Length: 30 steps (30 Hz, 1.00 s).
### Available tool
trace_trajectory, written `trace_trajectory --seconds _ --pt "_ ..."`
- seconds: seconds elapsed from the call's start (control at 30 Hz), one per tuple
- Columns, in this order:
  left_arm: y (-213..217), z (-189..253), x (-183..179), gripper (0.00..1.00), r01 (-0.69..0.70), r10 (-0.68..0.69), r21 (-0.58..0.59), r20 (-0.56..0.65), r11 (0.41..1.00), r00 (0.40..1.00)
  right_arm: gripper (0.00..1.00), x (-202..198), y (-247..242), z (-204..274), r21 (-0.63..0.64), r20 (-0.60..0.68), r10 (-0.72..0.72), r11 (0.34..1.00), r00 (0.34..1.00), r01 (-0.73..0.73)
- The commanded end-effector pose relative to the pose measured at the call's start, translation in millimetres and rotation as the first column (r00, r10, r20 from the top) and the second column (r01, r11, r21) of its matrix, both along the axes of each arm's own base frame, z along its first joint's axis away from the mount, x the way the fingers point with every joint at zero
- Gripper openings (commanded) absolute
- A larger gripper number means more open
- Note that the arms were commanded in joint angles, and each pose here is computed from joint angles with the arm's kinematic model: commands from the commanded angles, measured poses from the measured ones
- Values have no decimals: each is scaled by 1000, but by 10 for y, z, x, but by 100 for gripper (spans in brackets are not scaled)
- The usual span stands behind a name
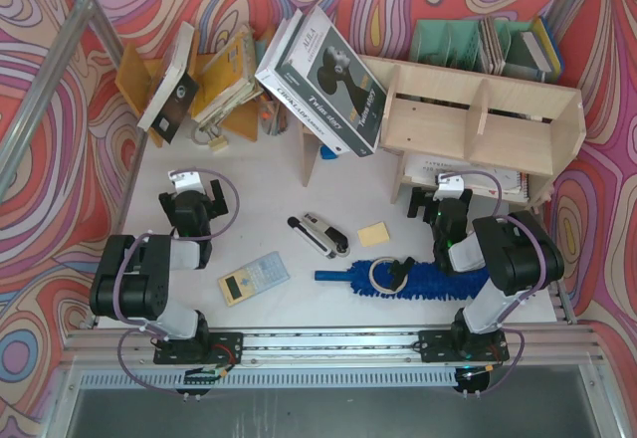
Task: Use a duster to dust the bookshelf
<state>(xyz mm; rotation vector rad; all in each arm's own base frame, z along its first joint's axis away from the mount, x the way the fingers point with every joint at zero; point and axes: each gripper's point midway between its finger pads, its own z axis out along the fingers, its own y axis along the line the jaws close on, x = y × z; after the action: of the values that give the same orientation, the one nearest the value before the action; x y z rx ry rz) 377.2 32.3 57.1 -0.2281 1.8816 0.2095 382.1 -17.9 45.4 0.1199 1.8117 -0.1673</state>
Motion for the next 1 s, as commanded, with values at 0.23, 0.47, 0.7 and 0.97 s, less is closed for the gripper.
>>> trace_trajectory --seconds 0.23,0.47,0.7,0.97 --pt "-22 -19 21 98 14 -14 3 -10 1000 1000 99 144 -5 177 10 61 6 1000 998 -6" --pt "-72 -16 -19 98 44 -44 8 10 999 999 99 144 -6 177 10 61 5 1000 998 -6" --pt "-143 181 -125 98 38 -45 80 95 996 994 99 -4 132 319 -24 138 100 995 985 -98" --pt "-218 450 -291 98 -26 -7 180 181 983 983 99 -221 284 546 -40 145 144 989 979 -139"
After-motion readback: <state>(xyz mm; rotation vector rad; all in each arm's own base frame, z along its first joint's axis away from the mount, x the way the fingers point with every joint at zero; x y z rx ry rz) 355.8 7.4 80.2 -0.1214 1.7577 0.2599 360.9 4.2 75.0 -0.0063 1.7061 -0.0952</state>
